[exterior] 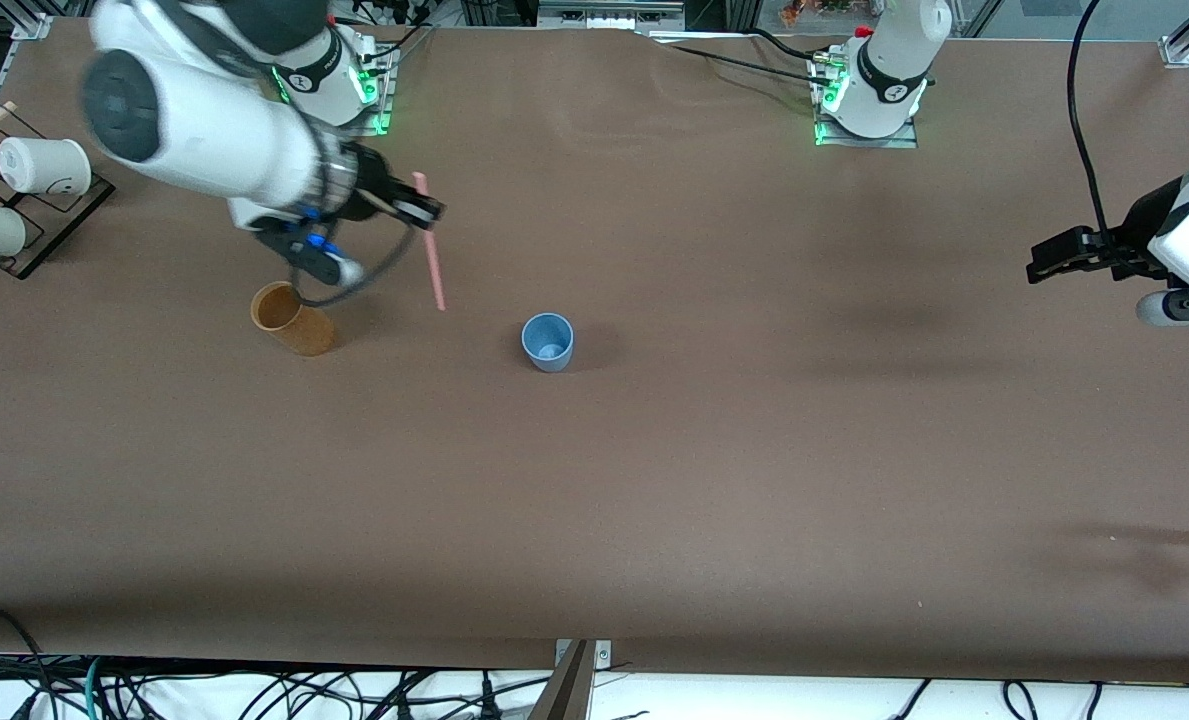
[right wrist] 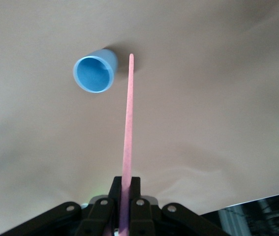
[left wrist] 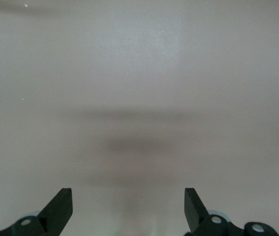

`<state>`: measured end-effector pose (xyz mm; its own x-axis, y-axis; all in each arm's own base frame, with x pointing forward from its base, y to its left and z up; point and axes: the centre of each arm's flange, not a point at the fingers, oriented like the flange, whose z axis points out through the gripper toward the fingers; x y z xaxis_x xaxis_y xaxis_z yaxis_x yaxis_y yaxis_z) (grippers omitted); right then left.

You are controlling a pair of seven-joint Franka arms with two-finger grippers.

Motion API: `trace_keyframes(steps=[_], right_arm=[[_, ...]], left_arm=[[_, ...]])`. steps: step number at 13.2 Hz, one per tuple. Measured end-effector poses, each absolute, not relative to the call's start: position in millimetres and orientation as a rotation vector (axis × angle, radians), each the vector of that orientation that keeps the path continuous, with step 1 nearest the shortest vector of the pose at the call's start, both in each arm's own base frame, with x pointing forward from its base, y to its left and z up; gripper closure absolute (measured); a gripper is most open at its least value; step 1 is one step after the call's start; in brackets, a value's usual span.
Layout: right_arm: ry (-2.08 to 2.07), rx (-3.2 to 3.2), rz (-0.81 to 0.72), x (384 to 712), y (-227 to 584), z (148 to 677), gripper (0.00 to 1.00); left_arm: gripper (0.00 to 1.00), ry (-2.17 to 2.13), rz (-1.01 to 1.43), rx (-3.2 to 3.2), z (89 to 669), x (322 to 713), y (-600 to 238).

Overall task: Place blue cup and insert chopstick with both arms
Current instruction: 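Carry the chopstick with the right gripper above the blue cup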

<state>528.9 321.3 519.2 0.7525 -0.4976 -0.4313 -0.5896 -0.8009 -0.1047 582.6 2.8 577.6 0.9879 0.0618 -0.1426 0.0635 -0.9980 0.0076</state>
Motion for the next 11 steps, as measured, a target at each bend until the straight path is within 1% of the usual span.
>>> trace_keyframes(steps=[3,5,7,11], right_arm=[[0.971,-2.651,0.520,542.3,397.6,484.3,0.91],[0.986,-2.647,0.525,548.6,414.0,456.0,0.91],[0.998,-2.647,0.554,552.2,417.4,438.3,0.91],[0.971,-2.669,0.625,535.9,439.1,419.8,0.91]], left_arm=[[0.00,0.099,-0.222,3.120,577.1,583.1,2.9],[0.00,0.098,-0.221,3.120,577.2,583.2,2.8],[0.00,0.097,-0.221,3.120,577.2,583.2,2.2],[0.00,0.094,-0.222,3.120,577.2,583.2,1.4]])
